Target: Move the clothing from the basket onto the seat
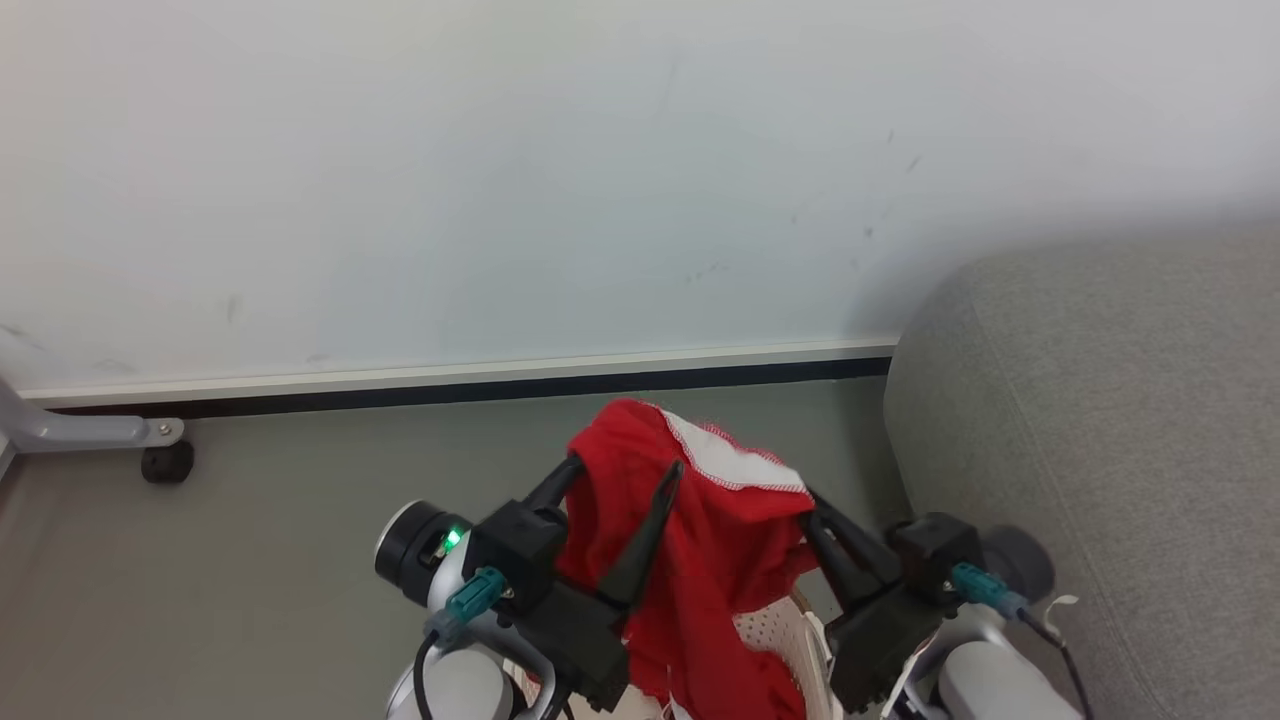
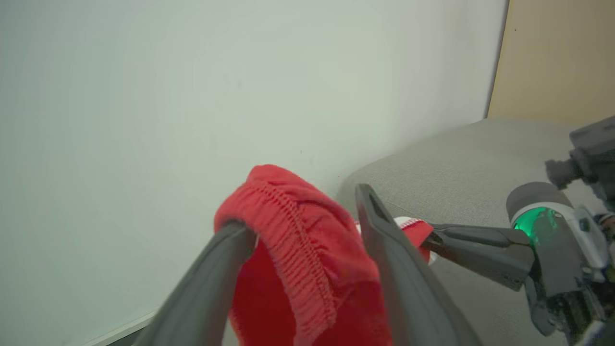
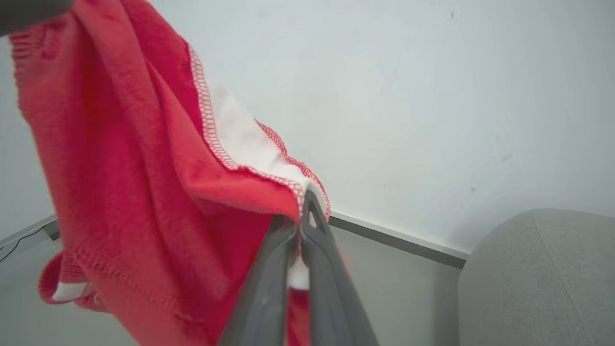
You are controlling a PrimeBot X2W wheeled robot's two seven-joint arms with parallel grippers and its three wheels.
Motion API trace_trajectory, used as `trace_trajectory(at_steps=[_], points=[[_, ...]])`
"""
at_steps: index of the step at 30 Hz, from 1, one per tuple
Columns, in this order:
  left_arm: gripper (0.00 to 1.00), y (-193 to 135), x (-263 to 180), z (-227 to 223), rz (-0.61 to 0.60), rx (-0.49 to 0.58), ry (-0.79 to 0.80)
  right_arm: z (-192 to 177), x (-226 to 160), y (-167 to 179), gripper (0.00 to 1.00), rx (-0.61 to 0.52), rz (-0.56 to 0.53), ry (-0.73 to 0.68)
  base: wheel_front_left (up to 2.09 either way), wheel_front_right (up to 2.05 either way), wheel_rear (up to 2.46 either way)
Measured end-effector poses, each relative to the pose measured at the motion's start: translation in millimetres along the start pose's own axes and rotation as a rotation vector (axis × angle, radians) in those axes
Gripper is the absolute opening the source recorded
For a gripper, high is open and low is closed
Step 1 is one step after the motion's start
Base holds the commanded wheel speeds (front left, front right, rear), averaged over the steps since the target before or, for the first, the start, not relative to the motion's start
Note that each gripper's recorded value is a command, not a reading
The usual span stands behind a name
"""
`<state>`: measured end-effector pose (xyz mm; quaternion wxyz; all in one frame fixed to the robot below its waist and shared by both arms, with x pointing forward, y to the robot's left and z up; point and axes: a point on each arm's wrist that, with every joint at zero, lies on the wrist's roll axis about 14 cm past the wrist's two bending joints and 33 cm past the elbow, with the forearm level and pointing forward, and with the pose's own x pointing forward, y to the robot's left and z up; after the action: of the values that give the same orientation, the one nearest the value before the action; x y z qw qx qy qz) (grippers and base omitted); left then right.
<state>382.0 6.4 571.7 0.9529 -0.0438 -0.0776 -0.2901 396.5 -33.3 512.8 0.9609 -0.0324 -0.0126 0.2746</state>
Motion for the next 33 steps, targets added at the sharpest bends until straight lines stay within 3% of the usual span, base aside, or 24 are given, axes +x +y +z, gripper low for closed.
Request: trace_trajectory(at_steps=[13, 20, 33], points=[[1.0, -17.1, -14.6, -32.2, -0.009, -0.112, 0.073, 55.5, -30.6, -79.1, 0.0, -0.072, -0.23, -0.165, 0.0, 0.0, 0.0], [1.0, -17.3, -21.2, -48.7, -0.015, -0.117, 0.122, 81.7, -58.8, -121.5, 0.0, -0.138, -0.357, -0.233, 0.0, 0.0, 0.0], [1.0, -44.3, -21.1, -59.3, -0.094, -0.15, 0.143, 91.1, -100.4, -132.6, 0.0, -0.171, -0.45, -0.277, 0.0, 0.0, 0.0]])
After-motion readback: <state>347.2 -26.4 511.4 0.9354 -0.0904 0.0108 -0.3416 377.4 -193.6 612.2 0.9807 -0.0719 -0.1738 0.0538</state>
